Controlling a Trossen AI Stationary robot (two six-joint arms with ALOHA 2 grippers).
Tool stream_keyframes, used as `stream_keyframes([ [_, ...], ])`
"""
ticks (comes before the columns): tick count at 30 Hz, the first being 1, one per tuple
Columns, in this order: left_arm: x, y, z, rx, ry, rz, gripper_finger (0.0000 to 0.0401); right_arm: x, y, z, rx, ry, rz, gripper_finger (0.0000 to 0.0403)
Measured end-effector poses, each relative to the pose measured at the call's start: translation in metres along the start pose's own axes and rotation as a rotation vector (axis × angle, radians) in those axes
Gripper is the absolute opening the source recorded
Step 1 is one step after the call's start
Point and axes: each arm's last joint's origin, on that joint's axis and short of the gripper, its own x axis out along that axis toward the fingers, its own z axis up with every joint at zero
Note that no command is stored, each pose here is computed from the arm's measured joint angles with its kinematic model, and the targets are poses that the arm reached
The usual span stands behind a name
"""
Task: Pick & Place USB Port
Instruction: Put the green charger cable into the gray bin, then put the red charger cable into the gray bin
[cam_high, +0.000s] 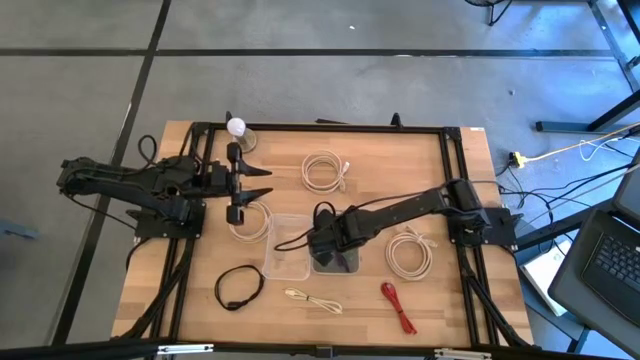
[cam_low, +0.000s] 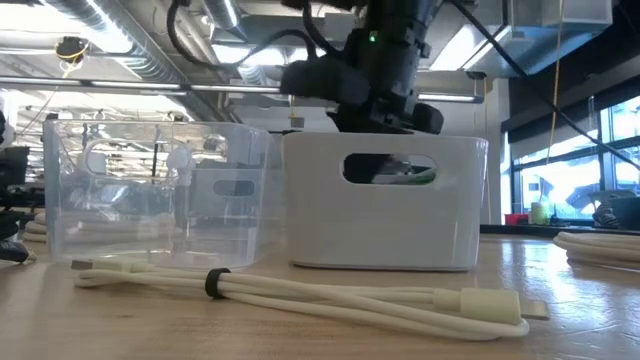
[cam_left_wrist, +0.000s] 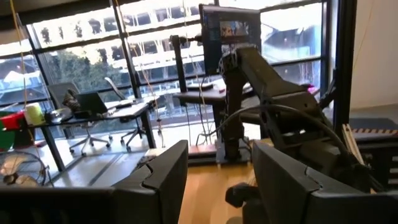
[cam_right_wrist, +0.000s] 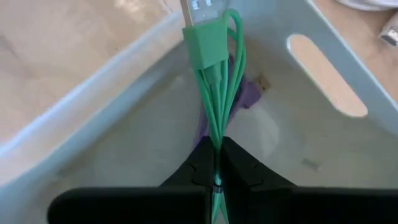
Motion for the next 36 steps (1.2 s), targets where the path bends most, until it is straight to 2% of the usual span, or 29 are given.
stream_keyframes([
  [15,0.000,0.000,-0.001,-0.009,0.010,-0.002,0.0173,0.004,-0.002,0.002,-0.002,0.000,-0.022,0.0014],
  [23,0.000,0.000,-0.001,-0.007,0.016,-0.003,0.0173,0.003,-0.005,0.000,-0.047,0.012,-0.048,0.0100],
  [27,0.000,0.000,-0.001,-0.007,0.016,-0.003,0.0173,0.000,-0.006,0.002,-0.096,-0.010,-0.082,0.0122],
  [31,-0.001,0.000,-0.003,-0.005,0.029,-0.004,0.0173,-0.028,-0.005,0.004,-0.178,-0.086,-0.217,0.0124],
  [36,-0.001,-0.001,-0.006,0.002,0.064,-0.010,0.0173,-0.088,-0.008,-0.004,-0.269,-0.168,-0.407,0.0109],
])
